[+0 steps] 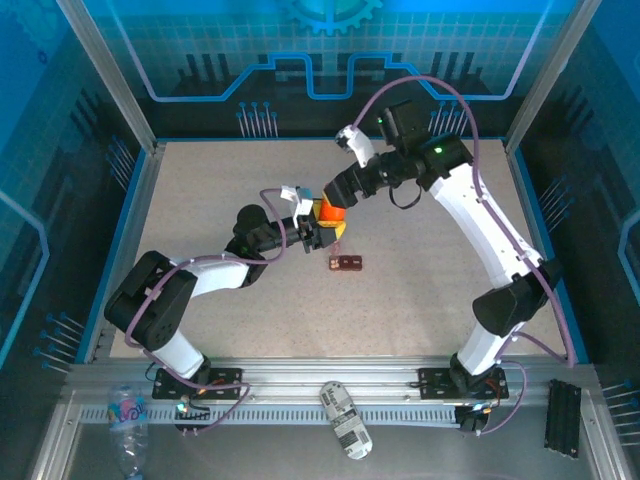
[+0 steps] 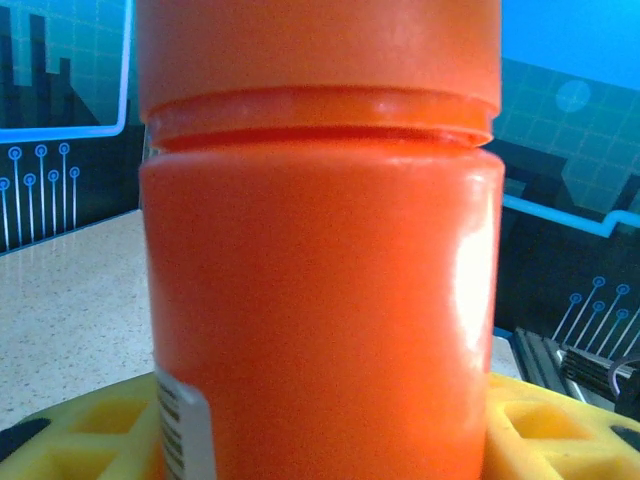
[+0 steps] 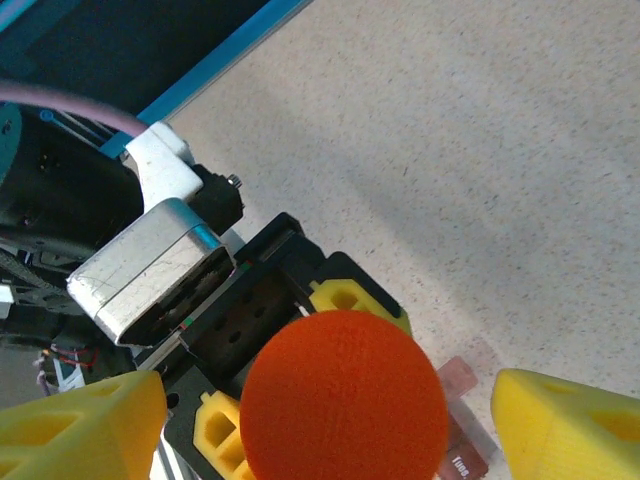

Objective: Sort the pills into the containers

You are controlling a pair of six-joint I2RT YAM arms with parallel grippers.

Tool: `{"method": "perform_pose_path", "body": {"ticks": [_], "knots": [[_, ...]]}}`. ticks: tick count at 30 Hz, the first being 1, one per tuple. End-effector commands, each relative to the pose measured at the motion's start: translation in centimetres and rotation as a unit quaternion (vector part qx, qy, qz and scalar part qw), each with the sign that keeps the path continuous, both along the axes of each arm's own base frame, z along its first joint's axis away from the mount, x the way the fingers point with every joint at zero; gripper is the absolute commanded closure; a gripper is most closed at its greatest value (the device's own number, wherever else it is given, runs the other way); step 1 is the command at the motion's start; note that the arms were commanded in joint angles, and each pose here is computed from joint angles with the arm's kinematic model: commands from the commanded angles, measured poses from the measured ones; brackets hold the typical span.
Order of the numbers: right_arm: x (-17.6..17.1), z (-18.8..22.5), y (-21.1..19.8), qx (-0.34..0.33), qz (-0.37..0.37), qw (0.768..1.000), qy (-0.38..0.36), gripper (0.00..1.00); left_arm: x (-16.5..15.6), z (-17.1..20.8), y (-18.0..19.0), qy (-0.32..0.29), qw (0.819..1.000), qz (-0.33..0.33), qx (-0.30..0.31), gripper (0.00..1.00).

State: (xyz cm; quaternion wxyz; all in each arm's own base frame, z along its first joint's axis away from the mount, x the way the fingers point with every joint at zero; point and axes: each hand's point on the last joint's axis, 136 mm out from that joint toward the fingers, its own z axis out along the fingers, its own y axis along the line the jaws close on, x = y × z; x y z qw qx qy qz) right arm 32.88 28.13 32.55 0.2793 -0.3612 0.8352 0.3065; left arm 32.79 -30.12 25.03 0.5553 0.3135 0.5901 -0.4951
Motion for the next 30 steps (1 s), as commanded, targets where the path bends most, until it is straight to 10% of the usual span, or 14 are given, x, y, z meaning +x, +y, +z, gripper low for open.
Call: {"method": "perform_pose_path", "body": {"ticks": [1, 8, 15, 30], "knots": [[-0.6, -0.3, 0.2, -0.009, 0.014, 1.000, 0.010, 0.17, -0.2, 1.9, -0.2, -0.023, 0.999, -0.020, -0.018, 1.00], [-0.5, -0.7, 0.3, -0.010, 0.010, 1.000, 0.021, 0.25, -0.3, 1.7, -0.2, -0.021, 0.999, -0.021, -0.018, 1.00], [-0.7, -1.6, 0.4, -0.003, -0.004, 0.999, 0.041, 0.55, -0.2, 2.0, -0.1, -0.025, 0.999, -0.019, -0.021, 1.00], [1.9, -7.2, 0.4, 0.027, -0.301, 0.952, 0.048, 0.64, 1.0, 3.0, -0.8, -0.153, 0.974, 0.162, 0.048, 1.00]]}}
